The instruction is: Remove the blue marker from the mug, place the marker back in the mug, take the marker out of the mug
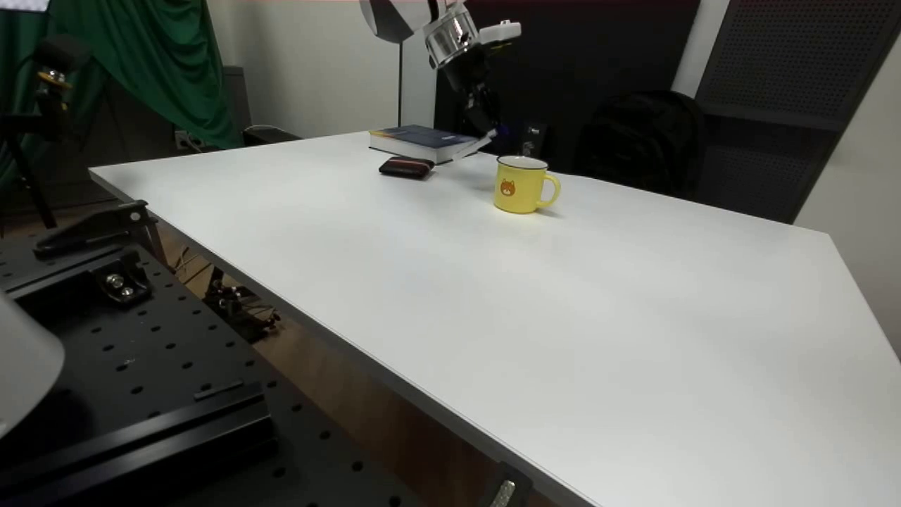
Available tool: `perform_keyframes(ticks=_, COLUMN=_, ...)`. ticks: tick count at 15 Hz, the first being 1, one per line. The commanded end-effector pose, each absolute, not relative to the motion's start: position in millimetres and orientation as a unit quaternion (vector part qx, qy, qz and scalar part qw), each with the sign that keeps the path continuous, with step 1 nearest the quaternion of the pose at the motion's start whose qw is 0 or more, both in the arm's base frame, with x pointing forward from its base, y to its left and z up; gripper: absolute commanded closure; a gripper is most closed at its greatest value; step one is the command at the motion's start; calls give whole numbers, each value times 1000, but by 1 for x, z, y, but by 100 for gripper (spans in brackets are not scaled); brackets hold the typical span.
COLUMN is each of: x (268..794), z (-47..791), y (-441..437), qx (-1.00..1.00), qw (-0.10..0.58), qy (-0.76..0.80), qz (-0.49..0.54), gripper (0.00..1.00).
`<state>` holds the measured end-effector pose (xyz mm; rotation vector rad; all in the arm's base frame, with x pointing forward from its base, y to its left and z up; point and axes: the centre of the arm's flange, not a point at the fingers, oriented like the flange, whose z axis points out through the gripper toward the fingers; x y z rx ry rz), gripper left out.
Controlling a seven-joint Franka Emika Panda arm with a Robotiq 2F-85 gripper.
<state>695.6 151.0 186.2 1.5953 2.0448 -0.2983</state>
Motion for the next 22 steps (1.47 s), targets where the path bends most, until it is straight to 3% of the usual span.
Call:
perform_keyframes(ticks=1, x=702, z=167, y=164, qx=580, qw=221, qy=779, qz=-89, gripper=95)
perform_keyframes(ticks=11, x=696, z=122, y=170, qx=573, qw=155, qy=800, qz=-90, gripper=95)
perform_keyframes(ticks=12, x=697, z=124, y=169, qx=574, qw=153, qy=800, qz=-91, gripper=56)
perform_keyframes(ticks=14, x=697, z=123, y=168, qx=575, qw=148, qy=800, qz=-91, gripper=52)
perform_keyframes(ticks=21, x=697, z=135, y=170, qx=566, qw=151, qy=804, qz=-100, gripper=3)
perform_keyframes(ticks=22, x=697, z=138, y=172, qx=564, qw=154, qy=805, qz=-101, gripper=1)
